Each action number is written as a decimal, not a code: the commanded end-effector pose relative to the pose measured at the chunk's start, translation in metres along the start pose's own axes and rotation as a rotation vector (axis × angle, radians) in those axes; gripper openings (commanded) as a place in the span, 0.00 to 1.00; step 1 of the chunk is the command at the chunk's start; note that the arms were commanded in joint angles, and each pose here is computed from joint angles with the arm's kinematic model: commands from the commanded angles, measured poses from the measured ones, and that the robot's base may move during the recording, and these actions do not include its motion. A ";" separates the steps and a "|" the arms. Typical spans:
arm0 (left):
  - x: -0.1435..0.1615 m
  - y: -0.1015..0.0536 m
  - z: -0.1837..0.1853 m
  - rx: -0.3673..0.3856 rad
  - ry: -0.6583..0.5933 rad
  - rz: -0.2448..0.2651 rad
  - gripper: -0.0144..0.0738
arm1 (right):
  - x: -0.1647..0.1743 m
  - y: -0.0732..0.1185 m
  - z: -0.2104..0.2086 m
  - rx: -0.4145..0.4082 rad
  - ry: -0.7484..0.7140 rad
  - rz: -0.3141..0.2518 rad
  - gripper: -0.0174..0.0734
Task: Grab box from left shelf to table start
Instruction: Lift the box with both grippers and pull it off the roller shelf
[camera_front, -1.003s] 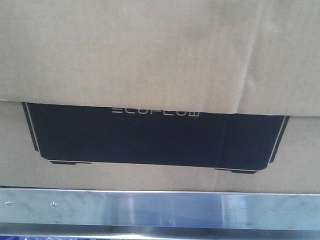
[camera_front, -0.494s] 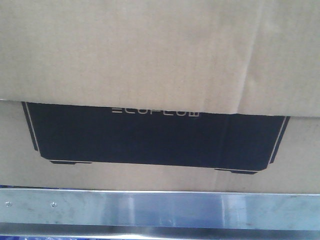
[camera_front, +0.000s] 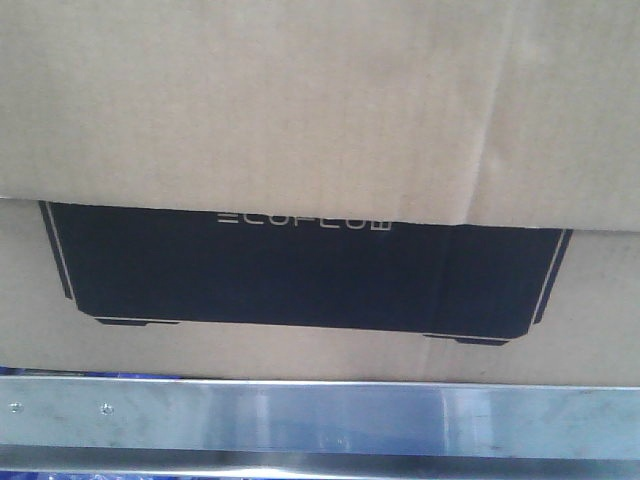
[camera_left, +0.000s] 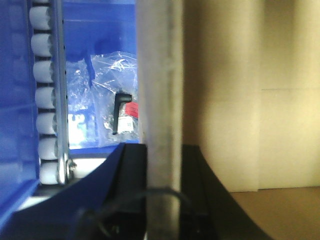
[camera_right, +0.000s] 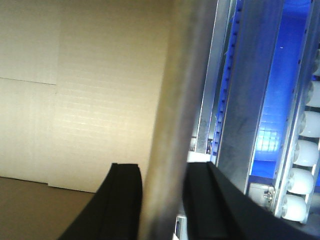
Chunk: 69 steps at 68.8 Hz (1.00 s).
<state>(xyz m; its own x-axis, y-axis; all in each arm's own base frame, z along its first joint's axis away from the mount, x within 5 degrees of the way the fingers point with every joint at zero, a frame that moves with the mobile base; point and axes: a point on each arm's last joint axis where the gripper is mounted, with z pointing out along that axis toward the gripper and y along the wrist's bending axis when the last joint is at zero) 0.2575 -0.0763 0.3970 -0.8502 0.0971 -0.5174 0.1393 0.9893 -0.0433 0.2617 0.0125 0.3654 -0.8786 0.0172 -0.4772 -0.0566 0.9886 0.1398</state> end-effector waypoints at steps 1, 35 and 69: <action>0.005 -0.002 -0.046 0.069 -0.157 -0.043 0.06 | 0.005 0.006 -0.047 0.005 -0.176 -0.007 0.26; 0.107 0.019 -0.110 0.120 -0.414 -0.053 0.06 | 0.121 0.017 -0.098 -0.060 -0.435 -0.008 0.26; 0.217 0.040 -0.156 0.215 -0.918 -0.062 0.06 | 0.208 0.029 -0.153 -0.144 -0.873 -0.045 0.26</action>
<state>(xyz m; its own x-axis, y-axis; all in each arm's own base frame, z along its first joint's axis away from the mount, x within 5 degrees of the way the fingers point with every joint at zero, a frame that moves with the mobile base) 0.0127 -0.0032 0.3870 -0.4149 -0.0678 -0.9073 0.2191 0.9604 -0.1720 0.0103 0.0253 0.3835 -0.3897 0.1295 -0.9118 -0.2046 0.9531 0.2228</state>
